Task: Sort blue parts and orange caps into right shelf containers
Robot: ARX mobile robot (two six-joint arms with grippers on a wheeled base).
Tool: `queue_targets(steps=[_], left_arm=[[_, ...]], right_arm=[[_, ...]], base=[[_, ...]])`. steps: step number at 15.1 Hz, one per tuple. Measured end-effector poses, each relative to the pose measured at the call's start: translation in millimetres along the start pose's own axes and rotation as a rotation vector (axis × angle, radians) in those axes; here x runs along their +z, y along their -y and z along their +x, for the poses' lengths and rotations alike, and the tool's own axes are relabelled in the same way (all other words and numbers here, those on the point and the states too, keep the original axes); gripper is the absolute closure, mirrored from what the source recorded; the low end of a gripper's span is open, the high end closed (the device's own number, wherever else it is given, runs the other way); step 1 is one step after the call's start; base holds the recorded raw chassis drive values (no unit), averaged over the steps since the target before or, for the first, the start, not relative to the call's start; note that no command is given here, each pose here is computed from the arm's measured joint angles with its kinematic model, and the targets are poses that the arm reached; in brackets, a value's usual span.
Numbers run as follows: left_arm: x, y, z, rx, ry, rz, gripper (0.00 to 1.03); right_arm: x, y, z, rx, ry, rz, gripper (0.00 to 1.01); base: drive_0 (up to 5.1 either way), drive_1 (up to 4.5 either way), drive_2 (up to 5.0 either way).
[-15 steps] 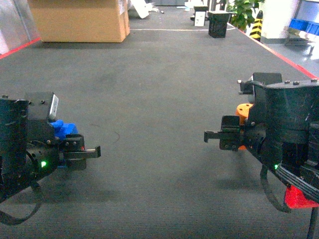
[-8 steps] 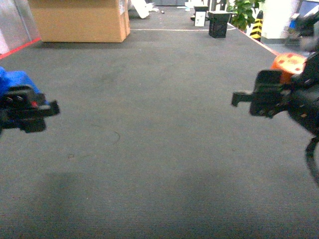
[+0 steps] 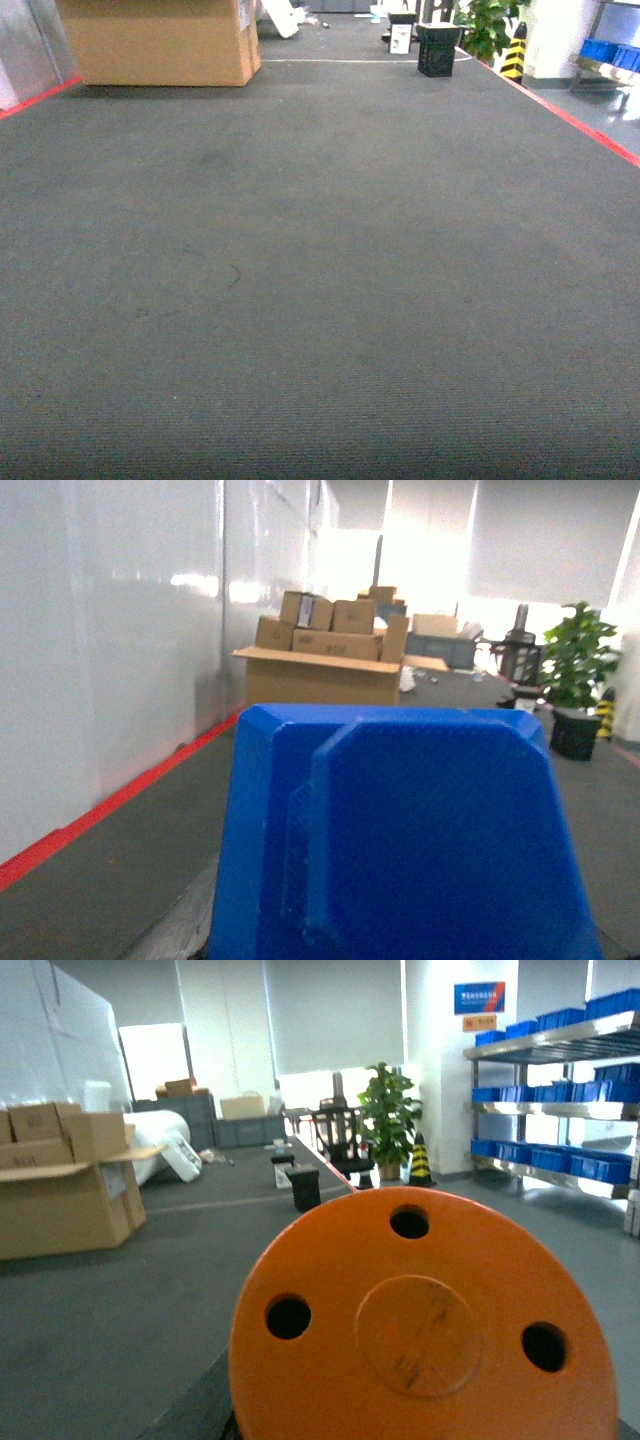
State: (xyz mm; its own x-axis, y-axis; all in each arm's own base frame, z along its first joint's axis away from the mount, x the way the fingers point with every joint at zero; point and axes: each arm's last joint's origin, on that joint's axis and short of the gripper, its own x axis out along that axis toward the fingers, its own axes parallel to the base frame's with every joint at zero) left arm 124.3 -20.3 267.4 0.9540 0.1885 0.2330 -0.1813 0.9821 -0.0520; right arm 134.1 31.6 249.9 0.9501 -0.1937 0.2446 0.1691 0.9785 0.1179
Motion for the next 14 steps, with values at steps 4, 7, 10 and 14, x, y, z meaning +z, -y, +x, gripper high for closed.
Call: queue_targets(steps=[4, 7, 10, 14], left_arm=[[-13.3, -5.1, -3.1, -0.133, -0.2, 0.053, 0.59], [-44.1, -15.8, -15.7, -0.207, -0.247, 0.037, 0.59], [-57.8, -25.8, -21.5, -0.179, -0.242, 0.036, 0.59], [-70.6, -26.4, -28.2, -0.189, -0.244, 0.034, 0.6]], right_arm=[[-10.5, 9.8, -5.4, 0.145, -0.215, -0.101, 0.55], [-34.9, 24.0, -18.2, 0.185, -0.265, -0.109, 0.55], [-45.3, 36.8, -23.9, 0.196, -0.264, -0.104, 0.55], [-53.5, 42.0, -29.9, 0.186, -0.264, -0.101, 0.55]], base=[[0.0, 0.0, 0.0], [0.0, 0.0, 0.0], [0.0, 0.0, 0.0], [0.0, 0.0, 0.0]])
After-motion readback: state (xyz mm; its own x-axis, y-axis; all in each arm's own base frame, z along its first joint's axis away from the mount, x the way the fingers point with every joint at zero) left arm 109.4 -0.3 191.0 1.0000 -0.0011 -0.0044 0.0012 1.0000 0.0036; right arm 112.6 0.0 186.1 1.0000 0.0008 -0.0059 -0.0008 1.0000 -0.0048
